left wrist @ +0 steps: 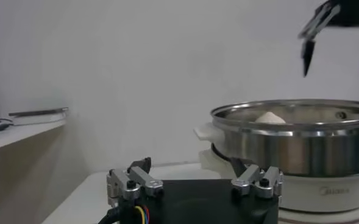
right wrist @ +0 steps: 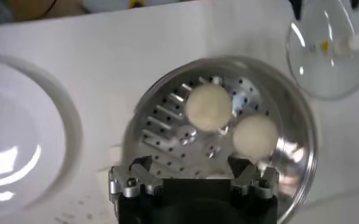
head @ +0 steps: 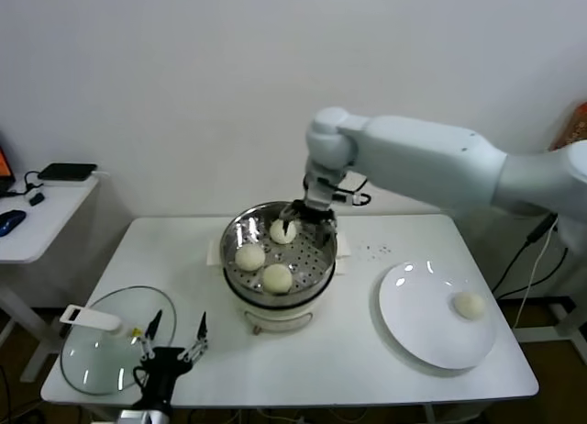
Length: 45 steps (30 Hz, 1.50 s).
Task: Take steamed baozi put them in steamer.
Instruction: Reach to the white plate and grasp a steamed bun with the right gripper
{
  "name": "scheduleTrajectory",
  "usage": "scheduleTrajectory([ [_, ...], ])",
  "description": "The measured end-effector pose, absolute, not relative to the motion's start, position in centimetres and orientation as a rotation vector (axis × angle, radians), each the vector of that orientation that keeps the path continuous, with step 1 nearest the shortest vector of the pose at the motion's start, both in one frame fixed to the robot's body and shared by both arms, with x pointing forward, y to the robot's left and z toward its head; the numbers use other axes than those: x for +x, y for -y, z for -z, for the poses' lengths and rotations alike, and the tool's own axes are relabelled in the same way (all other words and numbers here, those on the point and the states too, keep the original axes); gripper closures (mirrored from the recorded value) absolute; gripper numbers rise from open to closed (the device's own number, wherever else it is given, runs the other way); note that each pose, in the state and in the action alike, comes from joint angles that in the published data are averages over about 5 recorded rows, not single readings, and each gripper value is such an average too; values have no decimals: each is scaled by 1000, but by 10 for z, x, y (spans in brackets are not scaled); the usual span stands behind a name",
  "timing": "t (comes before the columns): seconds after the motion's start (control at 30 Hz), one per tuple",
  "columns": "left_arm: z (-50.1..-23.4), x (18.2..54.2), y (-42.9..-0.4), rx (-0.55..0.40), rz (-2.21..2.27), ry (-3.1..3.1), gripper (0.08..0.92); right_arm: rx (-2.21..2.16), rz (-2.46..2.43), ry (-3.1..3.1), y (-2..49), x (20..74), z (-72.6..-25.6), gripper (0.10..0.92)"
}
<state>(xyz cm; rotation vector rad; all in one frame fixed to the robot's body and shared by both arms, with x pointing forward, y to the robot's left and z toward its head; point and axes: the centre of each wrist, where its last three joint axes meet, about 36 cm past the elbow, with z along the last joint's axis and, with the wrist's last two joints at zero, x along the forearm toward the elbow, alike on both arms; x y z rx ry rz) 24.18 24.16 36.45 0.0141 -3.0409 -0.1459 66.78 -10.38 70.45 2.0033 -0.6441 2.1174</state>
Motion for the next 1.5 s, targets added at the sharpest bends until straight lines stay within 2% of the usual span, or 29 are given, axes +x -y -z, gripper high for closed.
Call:
scheduleTrajectory([
  [0.37,-364,247,-233,-29,136,3054,177,1659,-1661,1216,253,662,-701,200],
  [0.73,-367,250,-228,-51,127,3067,177,1351,-1407,1349,380,643,-654,200],
  [0.93,-369,250,-224,-59,122,3071,177,1298,-1381,1285,416,630,-617,200],
  [1.5,-363,244,-218,-59,144,3047,177,1206,-1356,1182,472,612,-524,200],
])
